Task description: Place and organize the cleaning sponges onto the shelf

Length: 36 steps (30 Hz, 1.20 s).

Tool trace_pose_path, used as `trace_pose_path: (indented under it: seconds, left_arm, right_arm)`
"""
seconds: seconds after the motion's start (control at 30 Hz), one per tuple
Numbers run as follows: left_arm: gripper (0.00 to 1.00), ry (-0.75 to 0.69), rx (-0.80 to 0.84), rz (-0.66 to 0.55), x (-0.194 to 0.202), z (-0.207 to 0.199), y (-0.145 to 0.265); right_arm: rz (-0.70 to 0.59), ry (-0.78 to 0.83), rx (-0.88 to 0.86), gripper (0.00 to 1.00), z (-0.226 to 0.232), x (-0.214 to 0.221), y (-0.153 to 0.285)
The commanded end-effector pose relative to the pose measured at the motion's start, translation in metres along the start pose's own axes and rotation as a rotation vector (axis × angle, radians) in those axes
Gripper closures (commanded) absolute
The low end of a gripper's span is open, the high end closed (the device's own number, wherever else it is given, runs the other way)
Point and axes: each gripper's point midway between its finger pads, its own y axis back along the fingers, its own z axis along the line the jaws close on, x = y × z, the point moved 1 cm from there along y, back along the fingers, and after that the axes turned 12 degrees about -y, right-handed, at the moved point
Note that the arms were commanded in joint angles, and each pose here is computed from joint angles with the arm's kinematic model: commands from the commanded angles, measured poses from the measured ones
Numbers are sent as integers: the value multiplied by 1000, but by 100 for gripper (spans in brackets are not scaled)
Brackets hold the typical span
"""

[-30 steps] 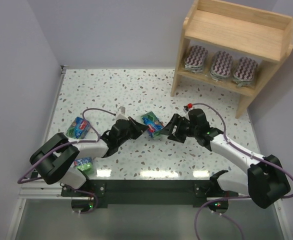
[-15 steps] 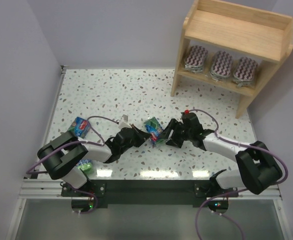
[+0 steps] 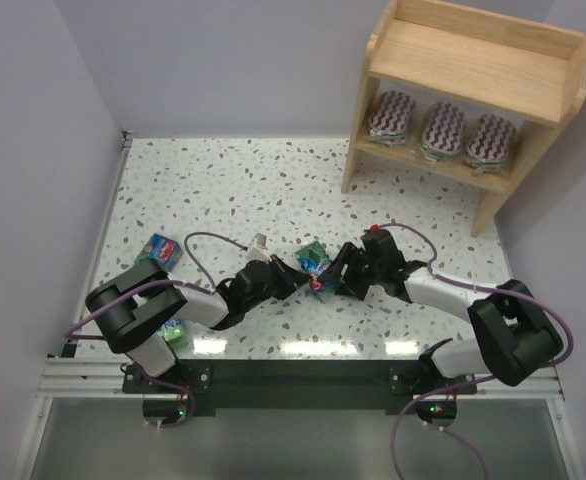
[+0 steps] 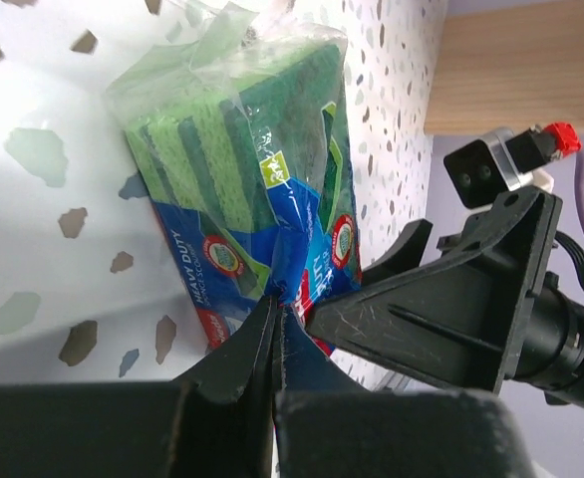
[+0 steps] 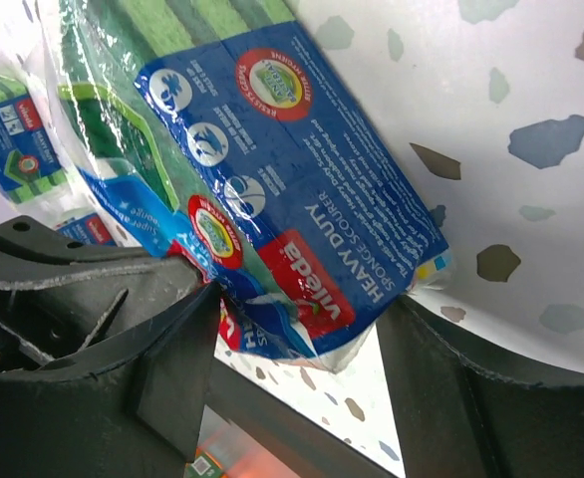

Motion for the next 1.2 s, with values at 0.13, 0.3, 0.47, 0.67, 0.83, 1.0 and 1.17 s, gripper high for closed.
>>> trace_pose_path:
  seconds: [0.13, 0.3, 0.47, 0.67, 0.83, 1.0, 1.17]
  left_arm:
    - [100, -64, 84, 150, 47, -4, 14]
    - [100, -70, 91, 179, 60, -6, 21]
    - [100, -68, 87, 184, 61, -4, 25]
    - [100, -66, 78, 192, 65, -2, 28]
    - [100, -58, 84, 201, 68, -2, 25]
    - [100, -57, 96, 181, 64, -4, 26]
    - [83, -103, 104, 101, 41, -20, 36]
  right_arm:
    - [-72, 22, 2, 34, 9, -14, 3]
    - [-122, 9, -3, 35, 11, -24, 12]
    - [-161, 1, -9, 43, 13, -31, 20]
    - [-156, -11, 2, 48, 8, -33, 14]
    - [-132, -16, -14, 51, 5, -31, 1]
    - [-91, -28, -2, 78, -5, -24, -5]
    - [-106, -14, -24, 89, 3, -24, 10]
